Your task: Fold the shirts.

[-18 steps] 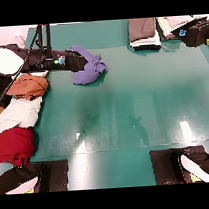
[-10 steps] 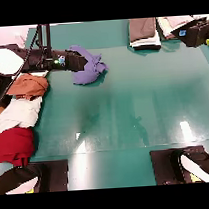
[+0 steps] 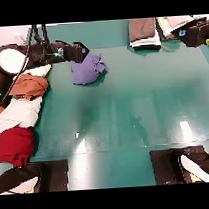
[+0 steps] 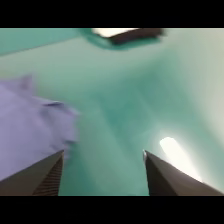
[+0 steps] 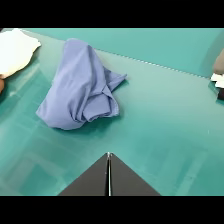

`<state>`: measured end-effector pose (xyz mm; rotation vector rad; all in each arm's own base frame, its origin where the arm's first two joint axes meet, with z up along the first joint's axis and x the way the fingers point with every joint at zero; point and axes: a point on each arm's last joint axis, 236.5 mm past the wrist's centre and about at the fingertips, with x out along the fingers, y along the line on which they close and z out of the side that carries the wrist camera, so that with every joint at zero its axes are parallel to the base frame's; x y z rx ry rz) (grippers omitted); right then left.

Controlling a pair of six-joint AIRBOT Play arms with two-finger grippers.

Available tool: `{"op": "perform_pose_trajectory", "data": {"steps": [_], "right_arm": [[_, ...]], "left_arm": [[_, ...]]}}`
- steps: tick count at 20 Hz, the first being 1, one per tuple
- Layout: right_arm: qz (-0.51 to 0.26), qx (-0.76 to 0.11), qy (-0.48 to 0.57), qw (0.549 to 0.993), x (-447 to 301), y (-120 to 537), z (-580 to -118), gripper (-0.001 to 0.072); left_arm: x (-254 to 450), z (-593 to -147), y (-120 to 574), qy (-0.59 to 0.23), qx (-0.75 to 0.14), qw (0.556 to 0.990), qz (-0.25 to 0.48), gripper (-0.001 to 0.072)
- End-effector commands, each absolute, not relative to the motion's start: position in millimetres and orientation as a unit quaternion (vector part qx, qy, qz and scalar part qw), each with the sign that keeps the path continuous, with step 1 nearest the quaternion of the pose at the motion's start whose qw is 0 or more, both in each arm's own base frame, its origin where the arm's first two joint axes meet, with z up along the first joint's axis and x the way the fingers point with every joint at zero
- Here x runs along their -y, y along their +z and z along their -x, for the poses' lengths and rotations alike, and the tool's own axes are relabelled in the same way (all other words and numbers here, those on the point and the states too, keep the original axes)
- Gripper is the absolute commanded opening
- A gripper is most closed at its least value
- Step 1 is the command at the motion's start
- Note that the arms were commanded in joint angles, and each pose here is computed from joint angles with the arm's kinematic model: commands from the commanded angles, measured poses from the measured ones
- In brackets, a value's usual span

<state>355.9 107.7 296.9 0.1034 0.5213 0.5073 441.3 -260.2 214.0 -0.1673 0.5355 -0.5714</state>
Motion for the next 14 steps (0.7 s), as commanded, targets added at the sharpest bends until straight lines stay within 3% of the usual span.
{"op": "perform_pose_trajectory", "data": {"steps": [1,7,13,14], "right_arm": [[-0.052,-0.255,0.250,0.933,-108.9,297.3,-355.3,0.0022],[-0.052,-0.254,0.250,0.933,-108.8,297.4,-355.4,0.0022],[-0.080,-0.241,0.274,0.927,-121.8,308.0,-352.4,0.0022],[-0.080,-0.240,0.274,0.928,-121.6,308.3,-352.7,0.0022]], "left_arm": [[232.4,-491.6,147.1,-0.213,-0.303,0.925,0.087,0.0590],[239.9,-513.2,-26.8,-0.177,-0.448,0.870,0.111,0.0590],[240.6,-530.9,-49.3,-0.164,-0.432,0.878,0.123,0.0588],[242.2,-533.5,-41.9,-0.167,-0.428,0.880,0.124,0.0464]]}}
